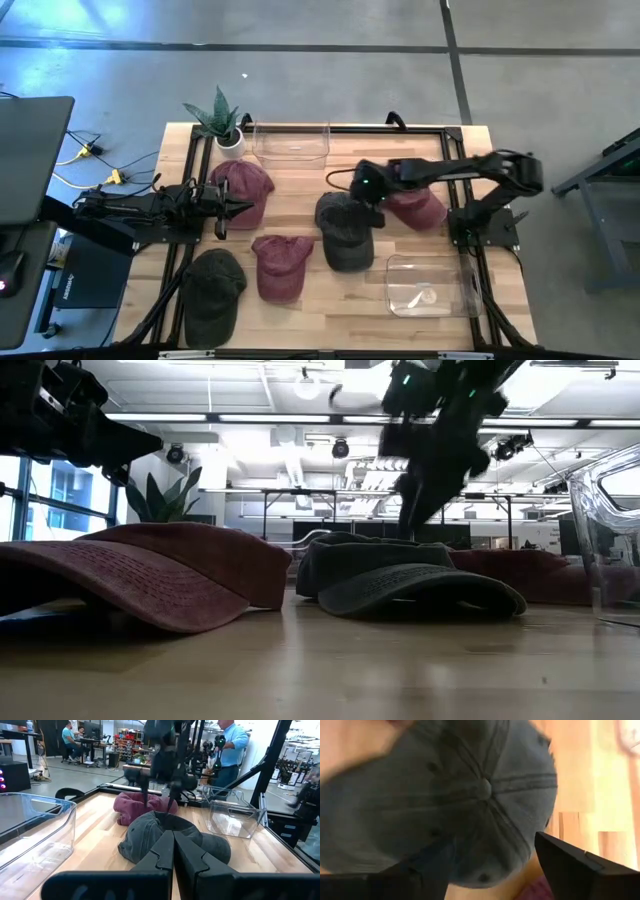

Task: Pick & Place hat
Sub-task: Put the top black cap into the top transparent bin

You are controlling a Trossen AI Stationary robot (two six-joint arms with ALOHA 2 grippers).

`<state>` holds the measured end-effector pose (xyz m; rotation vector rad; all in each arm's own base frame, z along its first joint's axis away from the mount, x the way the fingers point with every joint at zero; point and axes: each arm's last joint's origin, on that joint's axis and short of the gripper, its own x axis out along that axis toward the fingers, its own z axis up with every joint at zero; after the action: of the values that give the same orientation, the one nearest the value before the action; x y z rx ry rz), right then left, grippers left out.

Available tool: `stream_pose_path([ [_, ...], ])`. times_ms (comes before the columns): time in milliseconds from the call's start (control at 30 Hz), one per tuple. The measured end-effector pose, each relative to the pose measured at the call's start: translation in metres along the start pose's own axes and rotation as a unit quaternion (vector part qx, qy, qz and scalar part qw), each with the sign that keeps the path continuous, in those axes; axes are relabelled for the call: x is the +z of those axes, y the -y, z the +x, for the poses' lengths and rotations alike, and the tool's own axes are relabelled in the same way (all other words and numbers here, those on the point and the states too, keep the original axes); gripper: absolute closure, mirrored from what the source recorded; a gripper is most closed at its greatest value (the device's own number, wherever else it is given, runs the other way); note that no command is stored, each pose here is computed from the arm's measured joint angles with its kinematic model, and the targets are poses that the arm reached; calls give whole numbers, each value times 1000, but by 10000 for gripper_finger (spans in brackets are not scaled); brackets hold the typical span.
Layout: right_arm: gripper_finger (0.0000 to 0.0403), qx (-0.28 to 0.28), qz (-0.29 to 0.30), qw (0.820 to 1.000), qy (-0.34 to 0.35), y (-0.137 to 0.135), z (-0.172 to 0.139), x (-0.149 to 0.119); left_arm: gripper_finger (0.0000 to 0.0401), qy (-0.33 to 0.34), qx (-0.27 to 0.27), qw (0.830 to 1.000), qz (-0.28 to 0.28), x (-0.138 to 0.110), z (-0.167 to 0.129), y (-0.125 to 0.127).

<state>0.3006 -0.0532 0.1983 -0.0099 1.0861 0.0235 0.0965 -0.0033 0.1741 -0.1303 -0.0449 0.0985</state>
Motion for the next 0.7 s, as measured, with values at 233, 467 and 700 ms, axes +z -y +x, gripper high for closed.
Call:
stream_pose_path([
  [233, 189, -8, -36, 999, -36, 6, 37, -2, 401, 6, 27, 999, 23, 1, 0, -1],
  [467, 384, 40, -27, 999, 15, 14, 24, 3, 401, 65, 40, 995, 70, 14, 4, 0],
  [700, 380, 133, 55, 980, 139, 33, -41, 6, 401, 108, 59, 986, 112, 24, 21, 4],
])
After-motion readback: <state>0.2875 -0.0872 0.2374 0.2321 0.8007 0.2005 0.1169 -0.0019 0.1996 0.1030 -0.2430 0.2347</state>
